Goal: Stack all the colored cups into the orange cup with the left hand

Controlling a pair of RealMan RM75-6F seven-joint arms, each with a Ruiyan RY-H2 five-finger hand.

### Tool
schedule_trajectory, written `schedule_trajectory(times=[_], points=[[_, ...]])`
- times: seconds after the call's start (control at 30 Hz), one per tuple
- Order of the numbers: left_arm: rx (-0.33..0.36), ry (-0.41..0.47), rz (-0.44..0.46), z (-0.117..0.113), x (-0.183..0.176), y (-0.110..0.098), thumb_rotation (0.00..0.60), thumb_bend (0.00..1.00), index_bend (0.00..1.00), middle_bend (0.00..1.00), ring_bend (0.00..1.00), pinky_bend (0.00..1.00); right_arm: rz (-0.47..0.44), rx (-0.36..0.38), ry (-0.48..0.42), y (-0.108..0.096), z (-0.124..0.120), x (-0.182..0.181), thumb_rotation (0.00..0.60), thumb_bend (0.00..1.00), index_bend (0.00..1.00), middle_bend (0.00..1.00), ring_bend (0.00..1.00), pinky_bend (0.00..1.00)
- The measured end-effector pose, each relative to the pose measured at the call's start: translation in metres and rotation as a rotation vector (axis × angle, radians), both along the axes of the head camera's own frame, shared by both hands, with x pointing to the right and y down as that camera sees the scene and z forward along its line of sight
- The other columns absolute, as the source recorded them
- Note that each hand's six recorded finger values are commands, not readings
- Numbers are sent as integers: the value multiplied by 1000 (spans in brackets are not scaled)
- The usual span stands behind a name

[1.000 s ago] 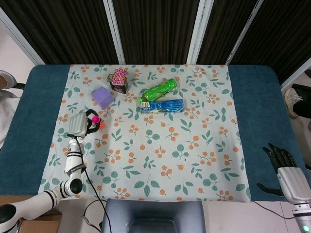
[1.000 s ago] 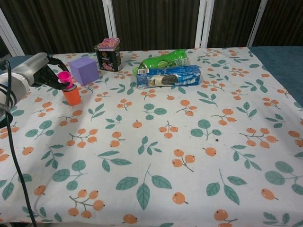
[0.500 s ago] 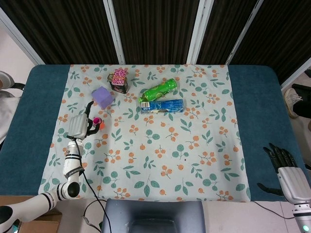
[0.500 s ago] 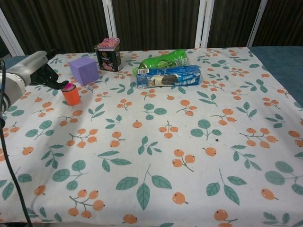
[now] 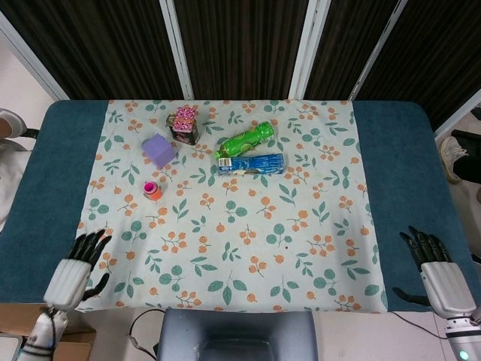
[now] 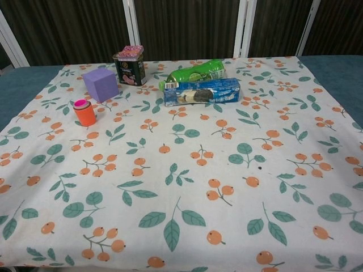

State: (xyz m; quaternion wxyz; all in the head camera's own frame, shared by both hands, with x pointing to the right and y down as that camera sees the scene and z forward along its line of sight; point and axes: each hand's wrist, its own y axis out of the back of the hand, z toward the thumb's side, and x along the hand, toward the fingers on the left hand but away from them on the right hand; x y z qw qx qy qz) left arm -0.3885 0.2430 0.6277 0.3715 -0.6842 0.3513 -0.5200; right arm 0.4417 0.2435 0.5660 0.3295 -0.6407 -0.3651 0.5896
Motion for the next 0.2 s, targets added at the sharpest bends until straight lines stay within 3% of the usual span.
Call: schedule_trajectory(times=[0.07, 0.2], points=[[-24, -5, 8, -7, -2, 10, 600, 378, 0, 0, 0, 75, -1, 1, -2, 1, 0, -2, 600, 155, 0, 0, 0, 0], [-22, -16, 12, -10, -3, 10, 600, 380, 0, 0, 0, 75, -6, 6, 0, 2, 0, -3, 600, 155, 0, 0, 0, 0]])
